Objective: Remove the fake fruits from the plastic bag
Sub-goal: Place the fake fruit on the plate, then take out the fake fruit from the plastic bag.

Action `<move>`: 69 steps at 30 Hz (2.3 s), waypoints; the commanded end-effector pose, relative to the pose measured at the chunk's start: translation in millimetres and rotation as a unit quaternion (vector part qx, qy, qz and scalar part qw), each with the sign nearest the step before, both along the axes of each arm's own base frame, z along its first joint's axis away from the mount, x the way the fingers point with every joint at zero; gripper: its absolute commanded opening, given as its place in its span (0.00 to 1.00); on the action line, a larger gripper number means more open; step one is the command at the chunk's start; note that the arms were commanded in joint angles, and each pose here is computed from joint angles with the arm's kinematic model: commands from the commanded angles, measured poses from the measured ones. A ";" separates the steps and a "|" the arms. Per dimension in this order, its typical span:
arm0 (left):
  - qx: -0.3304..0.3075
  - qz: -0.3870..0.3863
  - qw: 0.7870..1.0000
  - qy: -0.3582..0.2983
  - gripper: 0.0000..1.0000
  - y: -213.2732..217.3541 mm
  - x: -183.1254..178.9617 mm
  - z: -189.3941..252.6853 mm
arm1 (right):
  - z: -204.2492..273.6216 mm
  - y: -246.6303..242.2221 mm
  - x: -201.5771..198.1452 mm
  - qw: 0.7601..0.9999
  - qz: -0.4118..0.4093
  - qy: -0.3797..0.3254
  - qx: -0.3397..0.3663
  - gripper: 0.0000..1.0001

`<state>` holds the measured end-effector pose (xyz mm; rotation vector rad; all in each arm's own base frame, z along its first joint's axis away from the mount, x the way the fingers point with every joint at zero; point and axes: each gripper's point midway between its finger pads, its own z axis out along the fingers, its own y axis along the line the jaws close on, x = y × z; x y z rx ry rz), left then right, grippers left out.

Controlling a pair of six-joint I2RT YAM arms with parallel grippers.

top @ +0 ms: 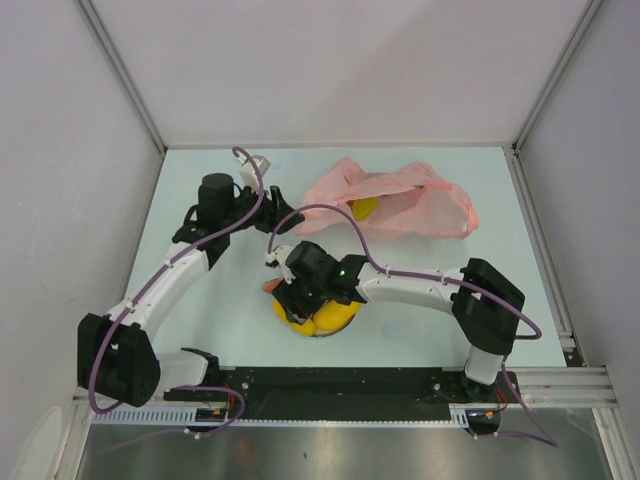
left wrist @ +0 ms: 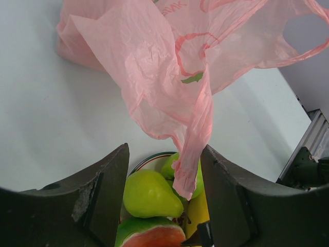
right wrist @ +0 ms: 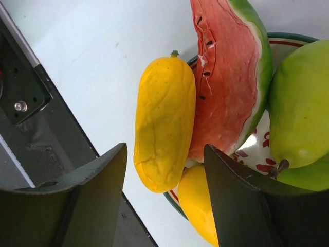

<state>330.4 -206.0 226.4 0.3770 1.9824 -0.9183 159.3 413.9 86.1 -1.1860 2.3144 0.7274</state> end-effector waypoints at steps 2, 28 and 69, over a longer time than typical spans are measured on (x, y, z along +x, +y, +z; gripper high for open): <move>-0.013 -0.003 1.000 -0.009 0.63 -2.2 4.0 10.2 | 54.1 7.5 1.7 0.997 0.024 -0.035 0.058 0.66; 0.019 -0.139 0.990 0.022 0.00 -12.3 -42.6 -10.0 | 47.0 -194.2 241.3 0.967 -0.211 -0.141 -0.036 0.10; 0.070 -0.157 0.985 0.008 0.00 -22.2 -15.6 -10.9 | 19.6 -189.6 363.1 0.924 -0.361 0.002 0.126 0.18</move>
